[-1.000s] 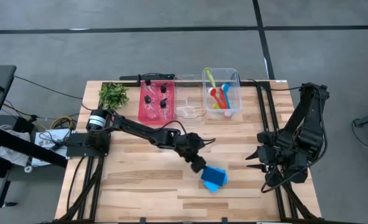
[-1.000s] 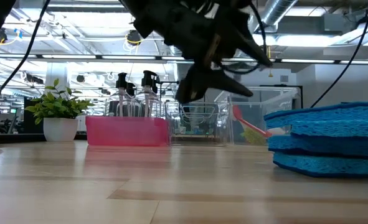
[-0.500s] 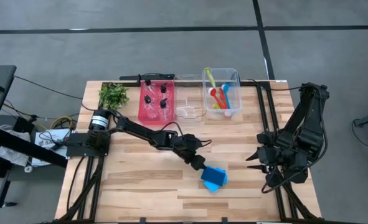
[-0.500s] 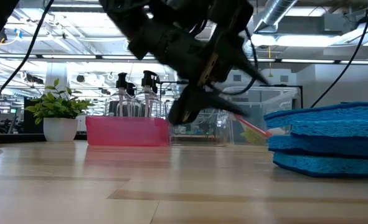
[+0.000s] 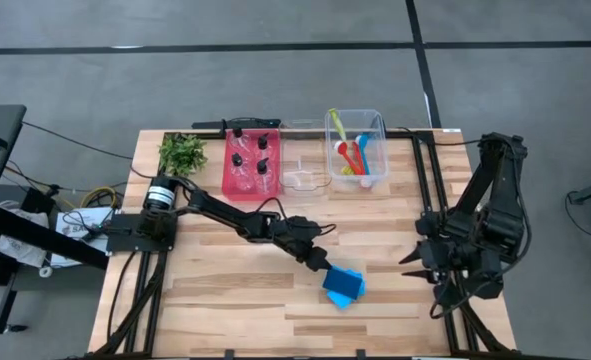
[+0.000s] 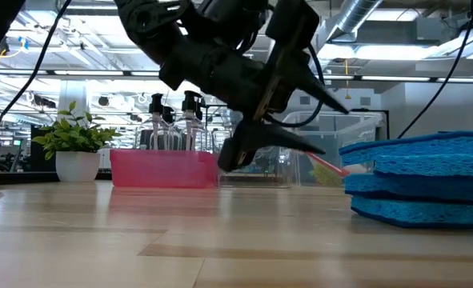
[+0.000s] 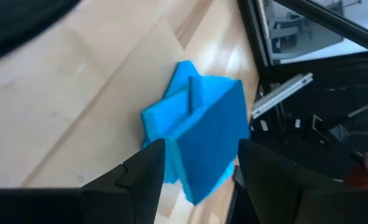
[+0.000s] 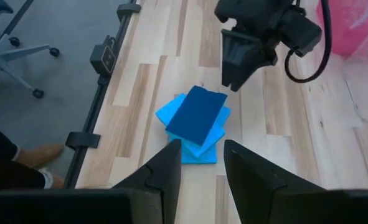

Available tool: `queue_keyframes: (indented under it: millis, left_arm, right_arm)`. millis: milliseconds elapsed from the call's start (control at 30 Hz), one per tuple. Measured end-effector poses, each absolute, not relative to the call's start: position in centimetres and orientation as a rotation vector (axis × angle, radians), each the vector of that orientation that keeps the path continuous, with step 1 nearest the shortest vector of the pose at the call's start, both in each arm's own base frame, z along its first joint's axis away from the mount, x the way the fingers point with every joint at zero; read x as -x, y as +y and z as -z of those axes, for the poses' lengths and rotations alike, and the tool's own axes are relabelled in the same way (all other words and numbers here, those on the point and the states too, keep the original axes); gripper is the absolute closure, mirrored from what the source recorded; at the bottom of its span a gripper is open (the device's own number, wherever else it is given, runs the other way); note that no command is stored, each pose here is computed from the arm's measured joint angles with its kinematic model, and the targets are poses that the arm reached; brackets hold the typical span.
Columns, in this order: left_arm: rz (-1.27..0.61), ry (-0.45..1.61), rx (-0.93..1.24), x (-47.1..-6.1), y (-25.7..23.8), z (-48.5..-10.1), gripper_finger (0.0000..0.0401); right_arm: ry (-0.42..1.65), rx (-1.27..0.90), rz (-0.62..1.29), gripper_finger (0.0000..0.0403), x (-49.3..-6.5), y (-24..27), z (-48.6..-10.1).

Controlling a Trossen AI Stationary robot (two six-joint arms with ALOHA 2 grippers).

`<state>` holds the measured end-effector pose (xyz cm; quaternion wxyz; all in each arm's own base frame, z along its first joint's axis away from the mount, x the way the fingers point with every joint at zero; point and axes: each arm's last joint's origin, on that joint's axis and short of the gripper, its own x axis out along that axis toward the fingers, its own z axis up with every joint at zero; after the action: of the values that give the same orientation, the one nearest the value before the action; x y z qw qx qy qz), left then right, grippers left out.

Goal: Pick & Place Kitchen Sink Supplies
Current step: Put the blue sponge into the transparent bin

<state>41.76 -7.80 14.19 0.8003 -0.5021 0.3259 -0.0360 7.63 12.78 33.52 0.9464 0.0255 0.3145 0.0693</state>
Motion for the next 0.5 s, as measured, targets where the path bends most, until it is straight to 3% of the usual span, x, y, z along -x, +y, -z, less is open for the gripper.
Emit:
queue_keyframes:
  millis: [500]
  left_arm:
    - [0.114,0.710,1.100,-42.3,-8.8,-12.0,0.0197]
  right_arm:
    - [0.637,-0.053,-0.138,0.0288,-7.6,12.8,-33.5]
